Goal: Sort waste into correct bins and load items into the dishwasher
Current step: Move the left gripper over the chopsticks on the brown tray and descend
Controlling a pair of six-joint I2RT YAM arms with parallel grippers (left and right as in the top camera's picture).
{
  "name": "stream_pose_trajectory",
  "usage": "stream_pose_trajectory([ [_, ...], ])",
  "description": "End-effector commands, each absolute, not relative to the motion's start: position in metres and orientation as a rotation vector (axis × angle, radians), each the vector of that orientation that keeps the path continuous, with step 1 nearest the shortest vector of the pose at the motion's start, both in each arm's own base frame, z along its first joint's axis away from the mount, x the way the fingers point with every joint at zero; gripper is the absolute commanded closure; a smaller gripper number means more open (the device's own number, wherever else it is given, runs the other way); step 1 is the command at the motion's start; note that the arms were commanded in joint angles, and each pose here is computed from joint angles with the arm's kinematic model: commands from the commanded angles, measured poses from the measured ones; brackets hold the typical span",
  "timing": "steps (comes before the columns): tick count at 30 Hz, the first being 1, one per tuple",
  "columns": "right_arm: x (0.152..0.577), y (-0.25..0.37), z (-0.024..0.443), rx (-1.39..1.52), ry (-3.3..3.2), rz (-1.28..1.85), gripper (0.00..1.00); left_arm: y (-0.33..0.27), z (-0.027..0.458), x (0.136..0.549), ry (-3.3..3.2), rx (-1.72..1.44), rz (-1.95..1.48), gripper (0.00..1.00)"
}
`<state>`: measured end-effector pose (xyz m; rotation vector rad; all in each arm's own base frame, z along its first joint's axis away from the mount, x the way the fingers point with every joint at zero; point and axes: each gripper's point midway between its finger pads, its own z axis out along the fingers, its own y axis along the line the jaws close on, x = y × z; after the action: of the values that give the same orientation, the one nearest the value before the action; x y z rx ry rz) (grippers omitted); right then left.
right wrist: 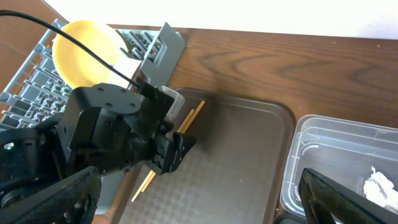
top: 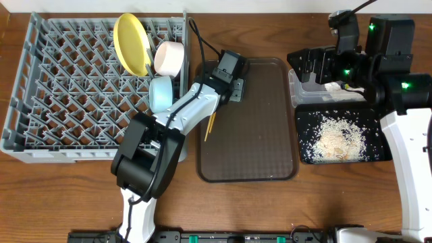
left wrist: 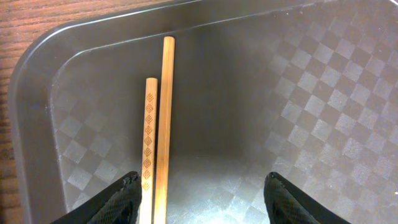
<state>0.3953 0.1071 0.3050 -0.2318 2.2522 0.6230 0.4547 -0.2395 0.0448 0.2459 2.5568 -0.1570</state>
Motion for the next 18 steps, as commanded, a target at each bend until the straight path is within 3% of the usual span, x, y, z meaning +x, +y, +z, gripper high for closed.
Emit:
stream_pose_trajectory([
  [1, 0.397, 0.105, 0.309, -0.227, 2.242, 0.621, 0.01, -0.237, 0.033, 0.456, 2.569, 0.265, -0.116, 0.36],
  [18, 0.397, 0.105, 0.309, -0.227, 2.242, 0.621, 0.01, -0.239, 0.008, 0.448, 2.638, 0.247, -0.159, 0.36],
])
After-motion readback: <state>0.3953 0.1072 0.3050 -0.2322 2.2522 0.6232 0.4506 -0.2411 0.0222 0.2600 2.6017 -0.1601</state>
